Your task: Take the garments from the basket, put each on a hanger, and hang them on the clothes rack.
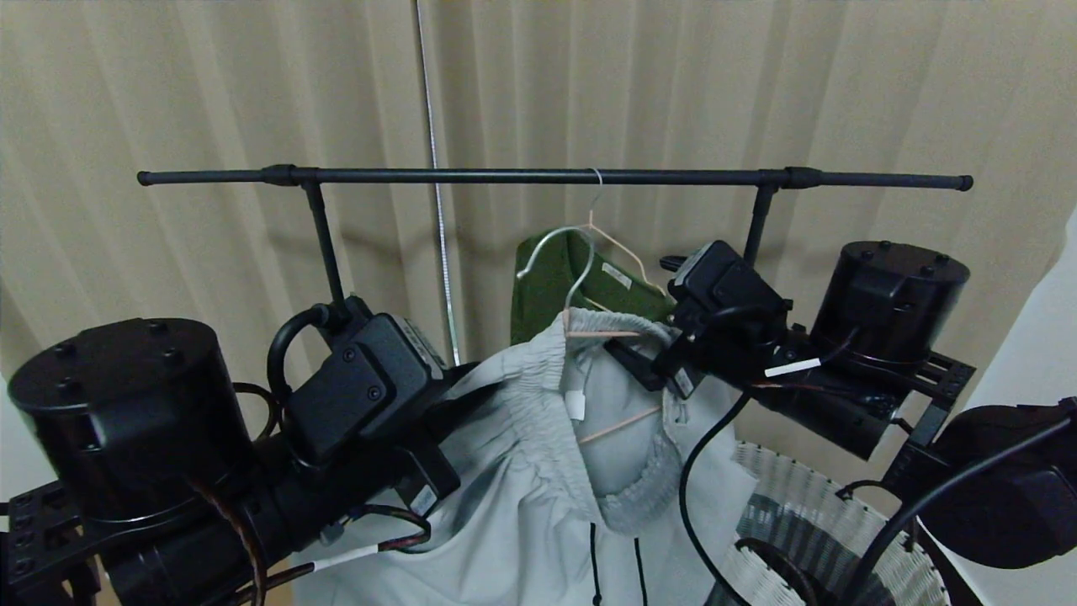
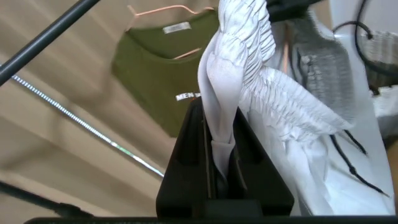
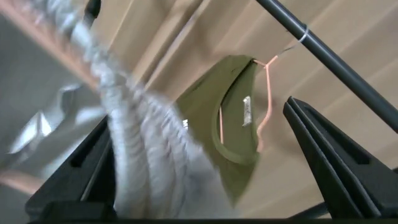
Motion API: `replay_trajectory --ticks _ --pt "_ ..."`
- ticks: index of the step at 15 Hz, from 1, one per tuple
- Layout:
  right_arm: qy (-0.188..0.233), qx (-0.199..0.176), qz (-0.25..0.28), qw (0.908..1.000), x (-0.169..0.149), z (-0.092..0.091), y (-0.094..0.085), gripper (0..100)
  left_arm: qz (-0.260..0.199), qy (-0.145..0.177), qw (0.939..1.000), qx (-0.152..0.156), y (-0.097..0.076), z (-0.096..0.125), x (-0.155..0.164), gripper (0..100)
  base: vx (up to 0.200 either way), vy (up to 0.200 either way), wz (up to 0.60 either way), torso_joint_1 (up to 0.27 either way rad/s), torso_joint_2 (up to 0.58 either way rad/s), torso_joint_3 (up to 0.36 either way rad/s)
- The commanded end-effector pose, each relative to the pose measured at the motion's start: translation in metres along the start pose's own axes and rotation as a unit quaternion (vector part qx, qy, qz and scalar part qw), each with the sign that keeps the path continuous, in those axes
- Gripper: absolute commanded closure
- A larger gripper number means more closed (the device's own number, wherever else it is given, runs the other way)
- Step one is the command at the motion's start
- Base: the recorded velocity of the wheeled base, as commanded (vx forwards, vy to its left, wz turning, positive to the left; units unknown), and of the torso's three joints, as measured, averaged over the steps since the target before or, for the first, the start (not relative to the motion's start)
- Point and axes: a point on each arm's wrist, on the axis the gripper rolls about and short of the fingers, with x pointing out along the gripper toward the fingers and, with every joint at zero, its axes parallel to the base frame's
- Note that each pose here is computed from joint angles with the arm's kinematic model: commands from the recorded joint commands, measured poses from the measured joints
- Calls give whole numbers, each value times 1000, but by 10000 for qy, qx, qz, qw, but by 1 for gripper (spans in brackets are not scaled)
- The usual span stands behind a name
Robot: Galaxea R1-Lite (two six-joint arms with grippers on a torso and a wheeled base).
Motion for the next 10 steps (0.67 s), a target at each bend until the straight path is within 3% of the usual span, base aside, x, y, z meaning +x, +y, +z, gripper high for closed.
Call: replay_trajectory --ticks 1,5,6,10 --pt "33 3 39 10000 1 -3 2 0 -87 -29 10000 6 -1 0 -1 100 0 0 0 0 0 0" --pt "58 3 72 10000 0 -4 3 0 -94 -123 9999 12 0 2 -3 100 0 0 0 0 0 0" --pt "78 4 84 9999 0 -5 4 100 -80 -132 9999 11 1 3 -3 100 0 0 0 0 0 0" --pt "70 19 97 9999 -1 -6 5 100 -66 -141 9999 2 2 3 -4 100 0 0 0 0 0 0"
